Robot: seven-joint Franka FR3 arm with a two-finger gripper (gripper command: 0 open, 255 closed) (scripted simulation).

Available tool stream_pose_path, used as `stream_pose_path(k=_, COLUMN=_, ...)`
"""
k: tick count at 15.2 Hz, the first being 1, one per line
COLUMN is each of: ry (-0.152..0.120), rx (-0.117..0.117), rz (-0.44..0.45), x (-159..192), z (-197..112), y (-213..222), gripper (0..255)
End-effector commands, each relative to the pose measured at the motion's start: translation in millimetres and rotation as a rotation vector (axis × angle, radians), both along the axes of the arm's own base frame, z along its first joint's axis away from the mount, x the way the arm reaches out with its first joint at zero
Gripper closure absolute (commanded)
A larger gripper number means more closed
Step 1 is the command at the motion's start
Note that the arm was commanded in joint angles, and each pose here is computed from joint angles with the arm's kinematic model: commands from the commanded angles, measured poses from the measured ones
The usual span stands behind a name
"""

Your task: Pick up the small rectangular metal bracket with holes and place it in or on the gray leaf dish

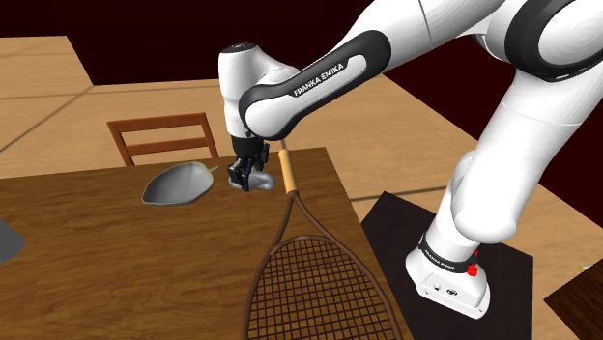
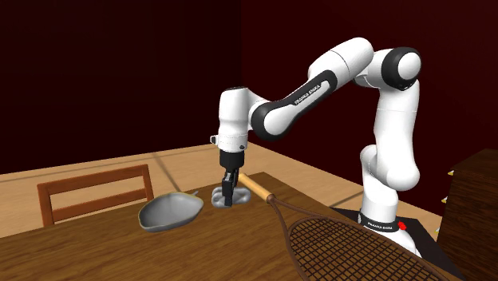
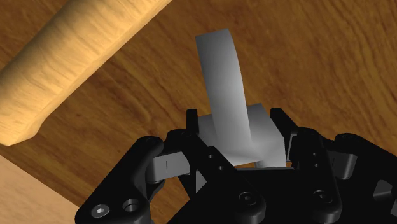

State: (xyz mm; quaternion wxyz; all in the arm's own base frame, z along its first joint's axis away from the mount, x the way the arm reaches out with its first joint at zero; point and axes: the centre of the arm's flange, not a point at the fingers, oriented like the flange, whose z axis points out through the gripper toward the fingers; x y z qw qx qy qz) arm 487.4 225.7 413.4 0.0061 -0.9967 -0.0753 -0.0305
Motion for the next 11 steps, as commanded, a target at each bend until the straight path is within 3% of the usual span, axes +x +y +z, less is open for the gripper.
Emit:
stream_pose_path(k=1, ry=0.0, rx=0.0, rz=0.0, x=0.0, z=0.1, y=0.0, gripper=255)
stream_pose_path(k=5, ry=0.0, rx=0.0, rz=0.0, x=0.0, z=0.0, y=0.0, gripper=255)
stream_pose_path(k=11, ry=0.0, rx=0.0, rz=0.0, x=0.0, z=31.7, y=0.0, gripper=255)
